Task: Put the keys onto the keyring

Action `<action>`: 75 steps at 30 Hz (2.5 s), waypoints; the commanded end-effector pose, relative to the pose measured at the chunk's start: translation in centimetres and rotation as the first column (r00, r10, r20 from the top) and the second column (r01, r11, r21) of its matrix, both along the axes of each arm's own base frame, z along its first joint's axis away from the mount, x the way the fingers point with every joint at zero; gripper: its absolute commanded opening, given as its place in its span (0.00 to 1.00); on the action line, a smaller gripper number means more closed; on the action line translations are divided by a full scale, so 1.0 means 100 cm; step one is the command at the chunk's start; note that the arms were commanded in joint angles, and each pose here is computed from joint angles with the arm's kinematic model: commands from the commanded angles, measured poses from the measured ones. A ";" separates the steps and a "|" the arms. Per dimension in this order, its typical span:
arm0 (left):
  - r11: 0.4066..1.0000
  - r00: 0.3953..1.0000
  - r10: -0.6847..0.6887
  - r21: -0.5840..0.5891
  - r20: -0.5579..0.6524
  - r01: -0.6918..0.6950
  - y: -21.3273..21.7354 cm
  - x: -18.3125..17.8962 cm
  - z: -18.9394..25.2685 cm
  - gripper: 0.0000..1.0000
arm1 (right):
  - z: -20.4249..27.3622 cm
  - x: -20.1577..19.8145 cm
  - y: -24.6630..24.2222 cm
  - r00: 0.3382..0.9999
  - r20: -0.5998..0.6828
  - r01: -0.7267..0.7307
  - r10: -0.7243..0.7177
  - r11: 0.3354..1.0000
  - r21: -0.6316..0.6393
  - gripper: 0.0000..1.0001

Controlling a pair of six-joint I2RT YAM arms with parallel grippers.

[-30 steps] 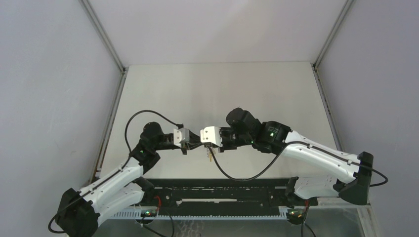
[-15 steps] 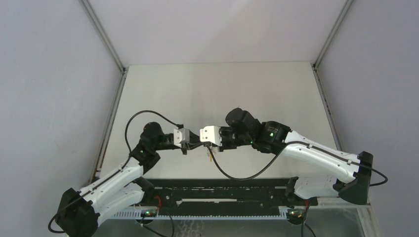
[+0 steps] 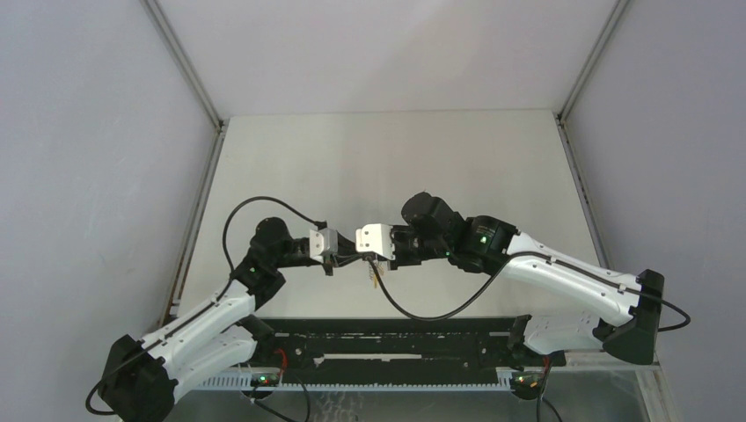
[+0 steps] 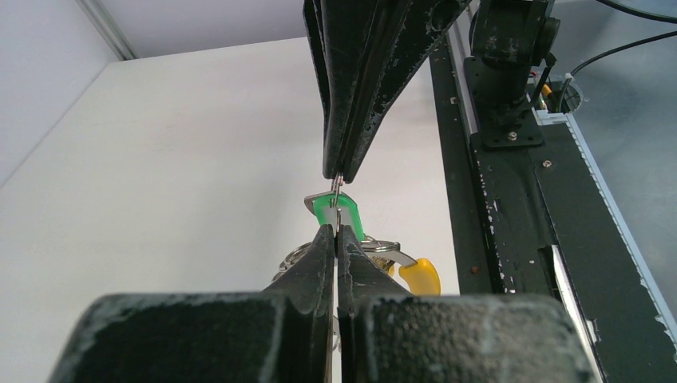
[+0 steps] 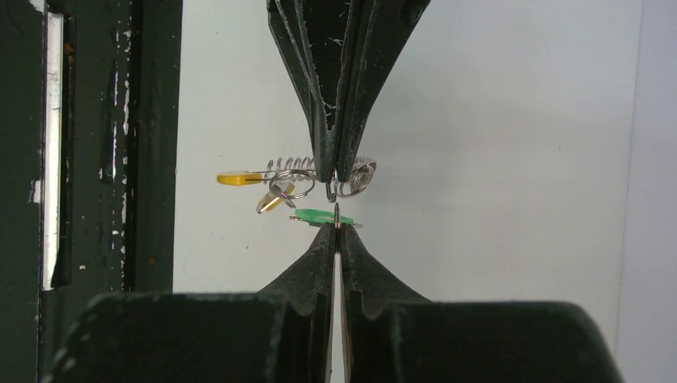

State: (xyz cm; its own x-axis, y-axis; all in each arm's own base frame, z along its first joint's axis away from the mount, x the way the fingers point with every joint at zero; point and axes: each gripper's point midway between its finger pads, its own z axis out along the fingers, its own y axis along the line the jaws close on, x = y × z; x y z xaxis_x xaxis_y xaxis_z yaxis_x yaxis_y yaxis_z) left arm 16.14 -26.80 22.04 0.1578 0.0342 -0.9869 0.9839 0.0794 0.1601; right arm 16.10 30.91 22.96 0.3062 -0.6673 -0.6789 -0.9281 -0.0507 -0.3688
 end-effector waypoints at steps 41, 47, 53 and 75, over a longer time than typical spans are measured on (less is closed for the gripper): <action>0.983 0.973 0.184 -0.047 0.138 -0.179 0.012 0.026 0.026 0.00 | -0.019 0.025 -0.029 0.917 -0.231 0.317 -0.326 0.945 -0.080 0.00; 0.952 0.940 0.306 -0.076 0.153 -0.297 0.024 0.041 0.024 0.00 | -0.070 0.026 -0.066 0.732 -0.375 0.491 -0.568 0.822 -0.288 0.00; 0.915 0.902 0.399 -0.135 0.166 -0.380 0.035 0.049 0.032 0.00 | -0.100 0.027 -0.084 0.600 -0.420 0.555 -0.681 0.732 -0.394 0.00; 0.884 0.872 0.460 -0.182 0.168 -0.431 0.045 0.053 0.037 0.00 | -0.202 0.131 -0.038 0.558 -0.342 0.727 -0.756 0.644 -0.239 0.00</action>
State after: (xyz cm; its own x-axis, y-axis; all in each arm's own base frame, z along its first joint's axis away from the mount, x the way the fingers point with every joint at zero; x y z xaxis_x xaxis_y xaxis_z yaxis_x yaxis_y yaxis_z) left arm 21.50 -22.54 24.55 0.3028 0.0525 -0.9516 0.8079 0.5156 0.2855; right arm 26.49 25.73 2.23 -0.6131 -0.6349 -0.4701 -0.7338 0.6781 0.0412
